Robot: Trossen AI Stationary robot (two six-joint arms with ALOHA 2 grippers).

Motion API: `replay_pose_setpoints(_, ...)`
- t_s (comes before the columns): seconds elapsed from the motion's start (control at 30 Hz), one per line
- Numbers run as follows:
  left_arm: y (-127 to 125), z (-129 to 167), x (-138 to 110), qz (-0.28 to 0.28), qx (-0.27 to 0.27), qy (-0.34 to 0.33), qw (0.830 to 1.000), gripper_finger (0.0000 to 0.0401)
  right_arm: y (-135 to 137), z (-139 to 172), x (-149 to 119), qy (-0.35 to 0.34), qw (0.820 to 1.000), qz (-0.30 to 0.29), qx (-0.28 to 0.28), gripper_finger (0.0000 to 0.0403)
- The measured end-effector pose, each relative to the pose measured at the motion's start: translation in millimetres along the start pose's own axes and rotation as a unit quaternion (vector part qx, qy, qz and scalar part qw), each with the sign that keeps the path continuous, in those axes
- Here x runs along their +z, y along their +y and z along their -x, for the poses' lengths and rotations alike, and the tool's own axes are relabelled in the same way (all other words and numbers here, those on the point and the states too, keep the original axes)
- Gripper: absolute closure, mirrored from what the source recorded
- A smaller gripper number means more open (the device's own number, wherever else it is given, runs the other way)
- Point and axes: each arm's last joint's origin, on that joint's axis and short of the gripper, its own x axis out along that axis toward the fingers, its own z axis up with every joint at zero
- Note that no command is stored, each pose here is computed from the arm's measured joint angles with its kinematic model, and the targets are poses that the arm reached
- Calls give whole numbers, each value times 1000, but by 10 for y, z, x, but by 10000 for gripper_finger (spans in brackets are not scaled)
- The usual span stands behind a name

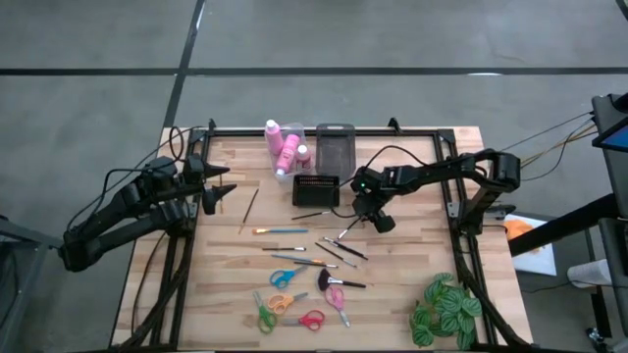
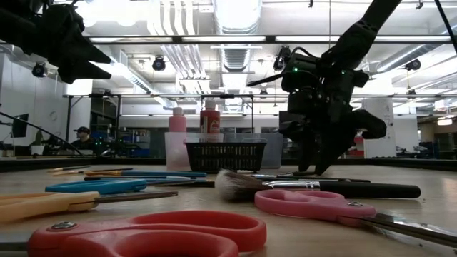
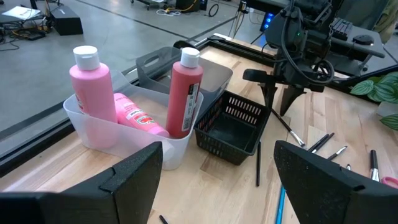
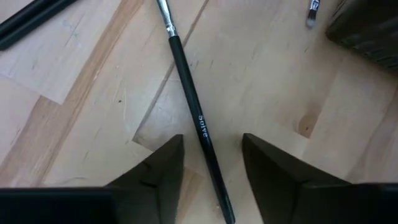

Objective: Pick & Place Paint Supplies
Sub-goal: Put the black paint brush into the gray bin

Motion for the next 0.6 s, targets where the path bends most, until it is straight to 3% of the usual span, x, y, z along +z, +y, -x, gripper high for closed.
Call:
replay_pose_setpoints(0.4, 0, 0, 0, 0, 0, 0, 1000, 90, -8, -1, 6, -2, 1000, -23, -4, 382)
replay_pose_setpoints(0.6, 0, 0, 0, 0, 0, 0, 1000, 90, -6, -2, 3, 0, 1000, -29, -3, 385)
